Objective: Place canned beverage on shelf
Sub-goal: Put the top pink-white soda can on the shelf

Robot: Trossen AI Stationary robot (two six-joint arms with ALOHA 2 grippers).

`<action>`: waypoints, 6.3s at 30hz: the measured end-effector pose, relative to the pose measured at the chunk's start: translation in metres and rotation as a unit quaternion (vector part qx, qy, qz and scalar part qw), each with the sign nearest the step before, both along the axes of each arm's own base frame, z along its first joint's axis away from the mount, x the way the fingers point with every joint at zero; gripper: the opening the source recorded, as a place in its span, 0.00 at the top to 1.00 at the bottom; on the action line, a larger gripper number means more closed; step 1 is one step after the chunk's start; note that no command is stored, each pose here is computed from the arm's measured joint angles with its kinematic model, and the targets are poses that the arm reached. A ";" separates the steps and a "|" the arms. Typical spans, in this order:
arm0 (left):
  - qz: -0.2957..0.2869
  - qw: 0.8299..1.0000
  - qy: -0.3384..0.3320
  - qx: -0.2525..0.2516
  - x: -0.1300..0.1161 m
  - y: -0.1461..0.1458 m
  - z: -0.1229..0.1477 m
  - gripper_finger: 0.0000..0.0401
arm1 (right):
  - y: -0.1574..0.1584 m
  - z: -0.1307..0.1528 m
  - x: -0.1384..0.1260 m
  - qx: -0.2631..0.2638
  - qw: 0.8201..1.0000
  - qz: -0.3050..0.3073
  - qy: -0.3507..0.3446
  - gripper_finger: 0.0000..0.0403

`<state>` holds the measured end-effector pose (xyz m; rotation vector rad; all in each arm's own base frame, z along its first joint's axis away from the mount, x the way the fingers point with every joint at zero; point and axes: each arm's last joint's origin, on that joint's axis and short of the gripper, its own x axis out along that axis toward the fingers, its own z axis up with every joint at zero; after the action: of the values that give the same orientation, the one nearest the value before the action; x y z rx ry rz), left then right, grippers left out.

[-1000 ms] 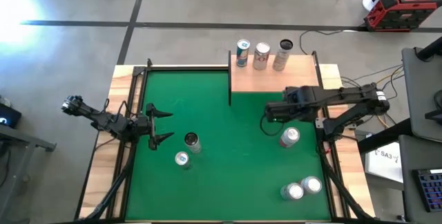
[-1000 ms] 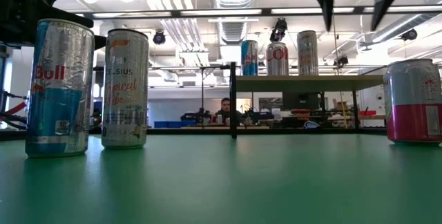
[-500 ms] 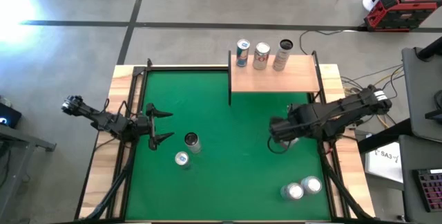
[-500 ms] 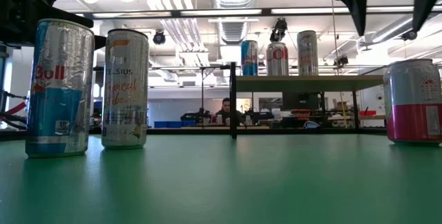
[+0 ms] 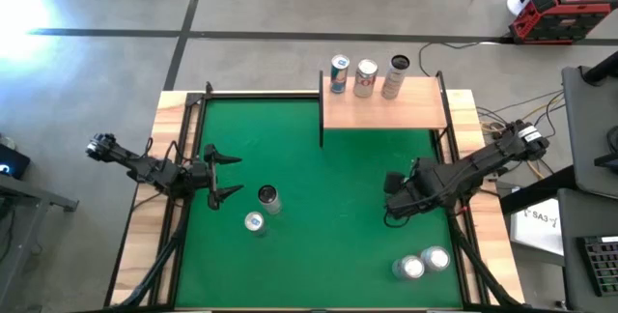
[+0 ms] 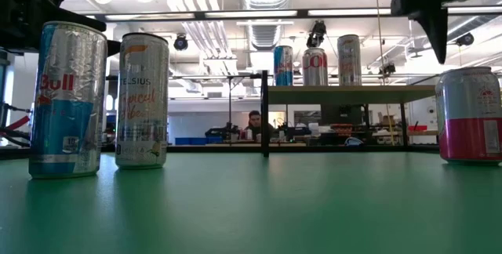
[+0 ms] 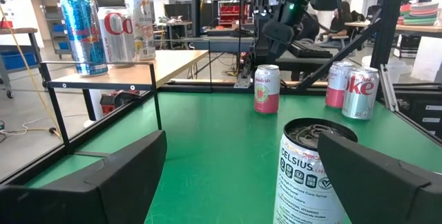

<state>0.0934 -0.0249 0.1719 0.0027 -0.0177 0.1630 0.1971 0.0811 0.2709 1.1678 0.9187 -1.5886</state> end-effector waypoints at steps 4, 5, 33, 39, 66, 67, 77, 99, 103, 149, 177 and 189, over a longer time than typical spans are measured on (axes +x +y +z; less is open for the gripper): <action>0.000 1.000 0.000 0.000 0.000 0.000 0.000 0.10 | 0.000 -0.012 0.001 0.003 1.000 0.008 -0.011 0.10; 0.000 1.000 0.000 0.000 0.000 0.000 0.000 0.10 | 0.000 -0.014 0.000 0.003 1.000 0.011 -0.013 0.10; 0.000 1.000 0.000 0.000 0.000 0.000 0.000 0.10 | -0.005 -0.048 -0.004 -0.023 0.998 -0.013 -0.052 0.26; 0.000 1.000 0.000 0.000 0.000 0.000 0.000 0.10 | -0.005 -0.048 -0.003 -0.030 0.997 0.047 -0.049 0.28; 0.000 1.000 0.000 0.000 0.000 0.000 0.000 0.10 | 0.013 -0.014 0.044 -0.099 0.761 0.635 -0.087 0.25; 0.000 1.000 0.000 0.000 0.000 0.000 0.000 0.10 | 0.014 -0.014 0.044 -0.091 0.748 0.651 -0.087 0.25; 0.000 1.000 0.001 0.000 0.000 0.000 0.000 0.10 | 0.012 -0.022 0.055 -0.010 0.657 0.747 -0.096 0.25; 0.000 1.000 0.000 0.000 0.000 0.000 0.000 0.10 | 0.015 -0.039 0.070 -0.024 0.482 0.874 -0.049 0.24; 0.000 1.000 0.000 0.000 0.000 0.000 0.000 0.10 | 0.016 -0.039 0.070 -0.026 0.451 0.891 -0.048 0.24; 0.000 1.000 0.000 0.000 0.000 0.000 0.000 0.10 | 0.007 -0.034 0.073 -0.056 0.642 0.762 -0.064 0.08; 0.000 1.000 0.000 0.000 0.000 0.000 0.000 0.10 | 0.018 -0.033 0.068 -0.013 0.725 0.681 -0.103 0.08; 0.000 1.000 0.000 0.000 0.000 0.000 0.000 0.10 | 0.020 -0.034 0.067 0.050 0.814 0.559 -0.150 0.08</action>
<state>0.0934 -0.0249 0.1719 0.0030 -0.0171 0.1630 0.2639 0.1011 0.2372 0.6466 1.1546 -0.3833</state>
